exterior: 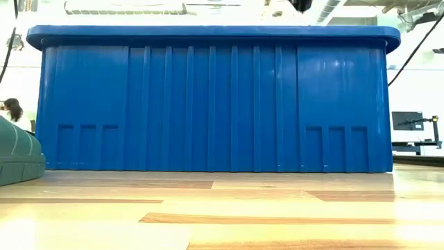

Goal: Pick and place slides into bin
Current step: Put the green slide into the blue bin

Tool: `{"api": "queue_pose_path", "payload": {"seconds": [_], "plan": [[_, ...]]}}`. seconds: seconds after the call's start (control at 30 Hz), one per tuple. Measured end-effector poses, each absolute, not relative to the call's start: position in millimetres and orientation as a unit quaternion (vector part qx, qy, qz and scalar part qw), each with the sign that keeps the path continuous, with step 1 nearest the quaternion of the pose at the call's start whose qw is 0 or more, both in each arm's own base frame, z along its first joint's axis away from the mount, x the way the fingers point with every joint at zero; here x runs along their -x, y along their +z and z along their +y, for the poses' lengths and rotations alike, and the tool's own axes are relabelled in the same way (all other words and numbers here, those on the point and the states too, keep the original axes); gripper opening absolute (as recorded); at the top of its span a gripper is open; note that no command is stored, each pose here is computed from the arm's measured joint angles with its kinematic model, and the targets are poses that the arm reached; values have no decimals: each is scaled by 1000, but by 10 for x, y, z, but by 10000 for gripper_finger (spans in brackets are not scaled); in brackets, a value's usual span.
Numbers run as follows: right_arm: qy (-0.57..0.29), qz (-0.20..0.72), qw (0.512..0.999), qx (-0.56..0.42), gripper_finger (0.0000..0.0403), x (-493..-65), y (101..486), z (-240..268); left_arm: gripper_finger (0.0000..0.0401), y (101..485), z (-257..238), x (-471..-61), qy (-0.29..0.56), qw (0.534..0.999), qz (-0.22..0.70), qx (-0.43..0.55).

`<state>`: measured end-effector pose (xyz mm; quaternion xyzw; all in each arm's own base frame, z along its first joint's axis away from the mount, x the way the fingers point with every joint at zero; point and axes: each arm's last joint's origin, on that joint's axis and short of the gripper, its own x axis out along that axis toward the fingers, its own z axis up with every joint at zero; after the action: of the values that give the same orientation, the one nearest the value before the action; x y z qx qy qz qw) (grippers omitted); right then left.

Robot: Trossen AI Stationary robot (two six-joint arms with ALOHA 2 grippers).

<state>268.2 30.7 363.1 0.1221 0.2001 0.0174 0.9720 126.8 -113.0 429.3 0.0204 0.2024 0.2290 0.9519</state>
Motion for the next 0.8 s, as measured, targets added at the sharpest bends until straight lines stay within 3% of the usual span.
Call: {"api": "queue_pose_path", "payload": {"seconds": [0.23,0.4,0.6,0.8], "plan": [[111,112,978,-139,249,-2725,3780,781,192,4111,-1261,-1275,149,938,313,10],[151,80,979,-109,249,-2681,3838,961,192,3946,-1423,-1318,137,933,328,62],[179,103,974,-89,249,-2519,3852,1074,192,3714,-1591,-1412,162,920,346,92],[182,151,970,-62,249,-2341,3819,1097,192,3426,-1777,-1570,191,880,420,115]]}}
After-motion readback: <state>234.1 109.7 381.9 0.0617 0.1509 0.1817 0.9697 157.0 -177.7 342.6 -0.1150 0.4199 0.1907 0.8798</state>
